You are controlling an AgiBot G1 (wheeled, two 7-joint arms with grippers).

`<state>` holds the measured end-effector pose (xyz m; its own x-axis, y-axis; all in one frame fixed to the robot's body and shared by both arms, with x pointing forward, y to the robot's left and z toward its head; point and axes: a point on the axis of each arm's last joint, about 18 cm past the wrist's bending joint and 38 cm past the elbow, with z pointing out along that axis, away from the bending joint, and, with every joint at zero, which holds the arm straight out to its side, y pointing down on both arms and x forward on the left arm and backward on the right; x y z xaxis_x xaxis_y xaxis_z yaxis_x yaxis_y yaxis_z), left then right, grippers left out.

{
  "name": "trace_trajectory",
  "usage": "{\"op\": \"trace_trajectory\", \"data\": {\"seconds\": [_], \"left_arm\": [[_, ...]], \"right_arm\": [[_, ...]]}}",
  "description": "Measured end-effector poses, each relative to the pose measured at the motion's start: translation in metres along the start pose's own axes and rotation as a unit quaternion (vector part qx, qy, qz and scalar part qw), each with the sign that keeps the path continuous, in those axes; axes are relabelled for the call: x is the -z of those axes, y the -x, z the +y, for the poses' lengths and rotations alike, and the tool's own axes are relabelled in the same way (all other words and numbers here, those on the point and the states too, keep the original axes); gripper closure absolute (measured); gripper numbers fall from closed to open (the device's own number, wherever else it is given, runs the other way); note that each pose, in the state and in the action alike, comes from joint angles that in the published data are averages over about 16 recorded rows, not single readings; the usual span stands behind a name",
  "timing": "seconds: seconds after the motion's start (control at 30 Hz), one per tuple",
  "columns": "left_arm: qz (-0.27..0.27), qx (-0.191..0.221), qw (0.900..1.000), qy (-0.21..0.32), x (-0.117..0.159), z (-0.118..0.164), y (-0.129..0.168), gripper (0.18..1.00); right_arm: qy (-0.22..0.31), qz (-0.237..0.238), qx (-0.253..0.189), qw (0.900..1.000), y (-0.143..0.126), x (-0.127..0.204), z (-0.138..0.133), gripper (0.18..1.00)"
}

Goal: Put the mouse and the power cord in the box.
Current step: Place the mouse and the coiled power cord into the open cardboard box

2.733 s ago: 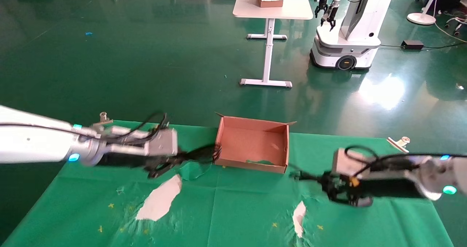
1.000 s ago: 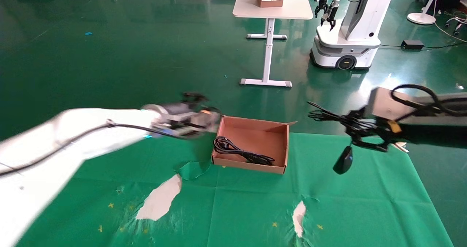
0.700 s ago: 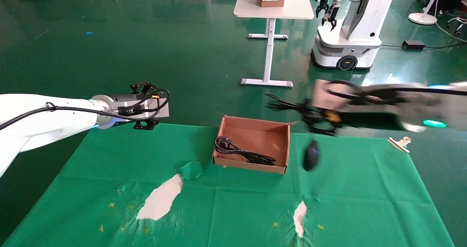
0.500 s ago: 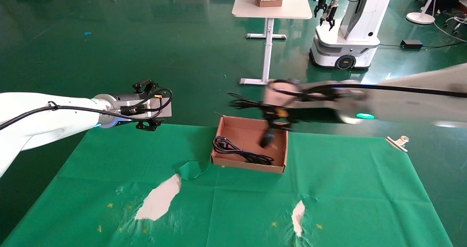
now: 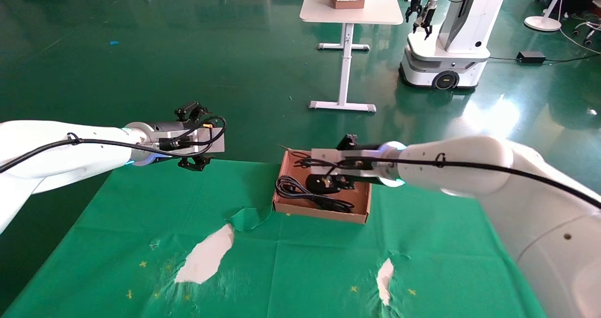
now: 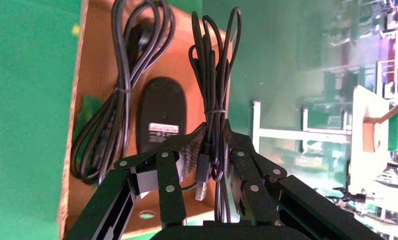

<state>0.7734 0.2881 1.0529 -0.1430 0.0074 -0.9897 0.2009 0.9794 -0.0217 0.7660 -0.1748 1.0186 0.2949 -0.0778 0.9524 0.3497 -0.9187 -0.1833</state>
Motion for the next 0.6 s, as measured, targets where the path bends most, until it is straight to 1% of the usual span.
{"op": "trace_trajectory", "data": {"seconds": [0.27,0.47,0.6], "left_arm": [[0.0,0.0,1.0,0.0,0.0002,0.0004,0.0,0.184],[0.0,0.0,1.0,0.0,0.0,0.0001,-0.0001,0.184],[0.0,0.0,1.0,0.0,-0.0001,-0.0001,-0.0002,0.184]], "right_arm": [[0.007,-0.001,0.002,1.0,0.0061,-0.0047,0.0036,0.948],[0.004,-0.001,0.001,1.0,0.0042,-0.0021,0.004,0.909],[0.002,-0.001,-0.002,1.0,0.0038,-0.0005,0.0045,0.86]]}}
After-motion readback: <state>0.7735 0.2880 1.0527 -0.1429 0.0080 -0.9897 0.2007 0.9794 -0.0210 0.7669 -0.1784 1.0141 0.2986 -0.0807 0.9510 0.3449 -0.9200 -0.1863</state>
